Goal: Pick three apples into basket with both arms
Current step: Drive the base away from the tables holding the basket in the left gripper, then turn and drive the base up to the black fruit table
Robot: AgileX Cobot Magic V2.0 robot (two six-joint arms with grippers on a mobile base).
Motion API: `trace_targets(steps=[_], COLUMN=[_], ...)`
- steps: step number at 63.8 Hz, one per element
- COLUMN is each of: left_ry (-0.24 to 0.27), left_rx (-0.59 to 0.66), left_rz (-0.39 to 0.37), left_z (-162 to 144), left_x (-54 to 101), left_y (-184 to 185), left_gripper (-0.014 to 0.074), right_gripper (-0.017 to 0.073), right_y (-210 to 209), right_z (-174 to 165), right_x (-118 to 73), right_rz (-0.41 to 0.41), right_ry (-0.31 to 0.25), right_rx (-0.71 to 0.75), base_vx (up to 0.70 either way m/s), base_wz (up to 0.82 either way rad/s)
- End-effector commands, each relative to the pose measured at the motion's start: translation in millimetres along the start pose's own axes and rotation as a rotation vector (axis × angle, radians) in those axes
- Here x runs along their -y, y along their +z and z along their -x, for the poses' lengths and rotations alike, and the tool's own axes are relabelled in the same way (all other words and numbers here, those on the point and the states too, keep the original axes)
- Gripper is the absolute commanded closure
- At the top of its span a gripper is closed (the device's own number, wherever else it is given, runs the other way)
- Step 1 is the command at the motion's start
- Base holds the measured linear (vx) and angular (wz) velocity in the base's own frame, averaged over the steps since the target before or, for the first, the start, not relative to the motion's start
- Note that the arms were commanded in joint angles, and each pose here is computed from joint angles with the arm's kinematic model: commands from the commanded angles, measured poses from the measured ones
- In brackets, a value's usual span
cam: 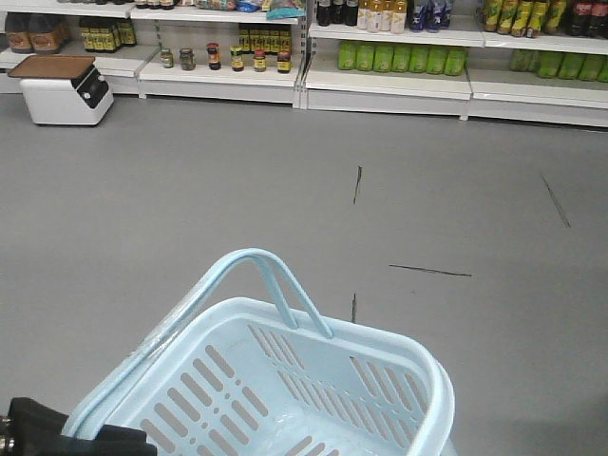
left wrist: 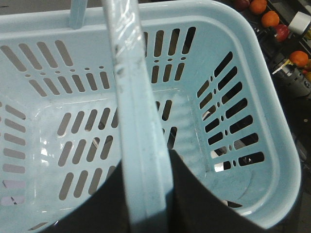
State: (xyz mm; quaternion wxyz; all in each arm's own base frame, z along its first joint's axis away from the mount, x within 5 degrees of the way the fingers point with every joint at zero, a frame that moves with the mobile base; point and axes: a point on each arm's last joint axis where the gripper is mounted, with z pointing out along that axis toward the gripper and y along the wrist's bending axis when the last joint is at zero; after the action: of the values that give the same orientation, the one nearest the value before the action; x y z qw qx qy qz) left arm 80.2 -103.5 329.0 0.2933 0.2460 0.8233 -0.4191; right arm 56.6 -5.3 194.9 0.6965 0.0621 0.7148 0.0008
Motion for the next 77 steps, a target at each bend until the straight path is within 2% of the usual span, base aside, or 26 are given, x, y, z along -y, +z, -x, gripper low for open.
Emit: trace_targets(steps=[1, 77], left_ry=[-0.022, -0.022], left_rx=[0.084, 0.084], left_rz=[-0.044, -0.044], left_z=[11.4, 11.4], left_x=[8.2, 8.2], left_y=[-4.1, -4.1], left_gripper=[0.0601, 0.0601], right_gripper=[0.0564, 0.0564], right_y=[-0.4, -0.4], right_z=[2.6, 2.6], right_x=[-0.7, -0.7], right_rz=[0.009, 0.009], right_ry=[-0.011, -0.011], right_rx=[0.070, 0.070], base_vx=[0.20, 0.19], base_wz=[-0.22, -0.11])
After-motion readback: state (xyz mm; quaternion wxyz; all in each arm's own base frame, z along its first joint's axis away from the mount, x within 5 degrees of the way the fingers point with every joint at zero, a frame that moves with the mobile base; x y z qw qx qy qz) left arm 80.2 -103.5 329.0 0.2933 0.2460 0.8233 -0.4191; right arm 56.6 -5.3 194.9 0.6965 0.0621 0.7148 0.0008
